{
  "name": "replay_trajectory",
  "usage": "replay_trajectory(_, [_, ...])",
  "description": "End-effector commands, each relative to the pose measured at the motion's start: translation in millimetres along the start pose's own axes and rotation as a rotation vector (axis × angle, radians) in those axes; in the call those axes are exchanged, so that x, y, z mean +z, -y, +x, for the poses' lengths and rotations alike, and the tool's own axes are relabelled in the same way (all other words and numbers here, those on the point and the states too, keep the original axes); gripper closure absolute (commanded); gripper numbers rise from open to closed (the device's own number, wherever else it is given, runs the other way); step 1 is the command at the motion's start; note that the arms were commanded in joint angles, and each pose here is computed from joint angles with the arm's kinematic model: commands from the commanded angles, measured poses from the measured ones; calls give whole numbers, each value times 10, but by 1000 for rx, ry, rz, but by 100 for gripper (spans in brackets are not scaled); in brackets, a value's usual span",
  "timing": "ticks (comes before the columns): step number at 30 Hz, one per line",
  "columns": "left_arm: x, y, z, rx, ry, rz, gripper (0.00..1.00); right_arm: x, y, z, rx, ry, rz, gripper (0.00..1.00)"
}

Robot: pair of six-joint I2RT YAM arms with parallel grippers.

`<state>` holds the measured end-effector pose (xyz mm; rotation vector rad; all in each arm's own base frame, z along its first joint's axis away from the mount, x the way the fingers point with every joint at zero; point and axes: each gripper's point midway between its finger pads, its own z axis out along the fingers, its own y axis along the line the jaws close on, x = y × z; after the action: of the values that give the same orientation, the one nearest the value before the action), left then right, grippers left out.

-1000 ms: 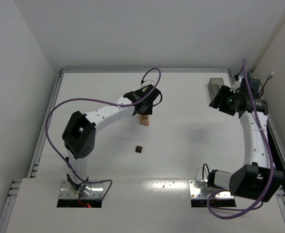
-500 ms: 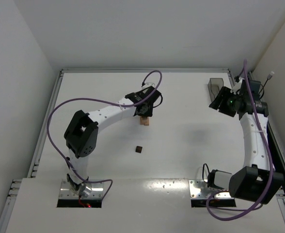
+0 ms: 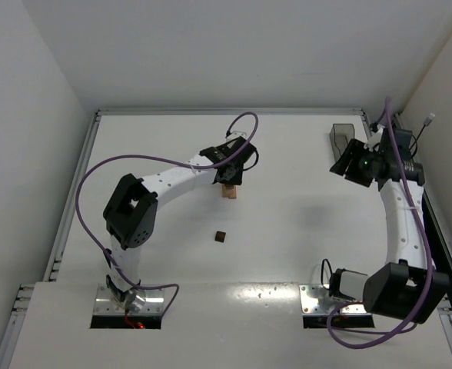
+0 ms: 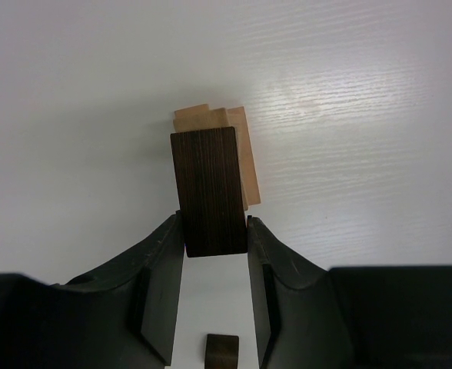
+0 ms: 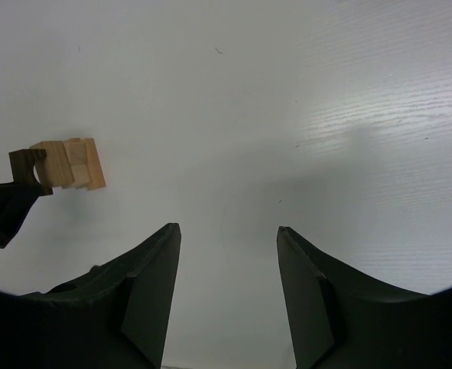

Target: Build the wood block tower

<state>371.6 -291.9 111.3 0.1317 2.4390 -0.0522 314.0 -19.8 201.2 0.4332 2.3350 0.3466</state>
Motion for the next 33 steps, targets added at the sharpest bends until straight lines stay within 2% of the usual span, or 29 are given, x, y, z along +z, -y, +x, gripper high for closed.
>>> replay_trajectory(1, [-68,90,-207,-14,58,22,100,-14,-44,-23,4,27,-28,50])
replay_trajectory(10, [-185,76,-297,-12,95,16,100,7,-71,-19,1,29,-49,50])
replay_trajectory(33, [-124,113,-344,-6,106,11,100,69,-78,20,16,8,-63,50])
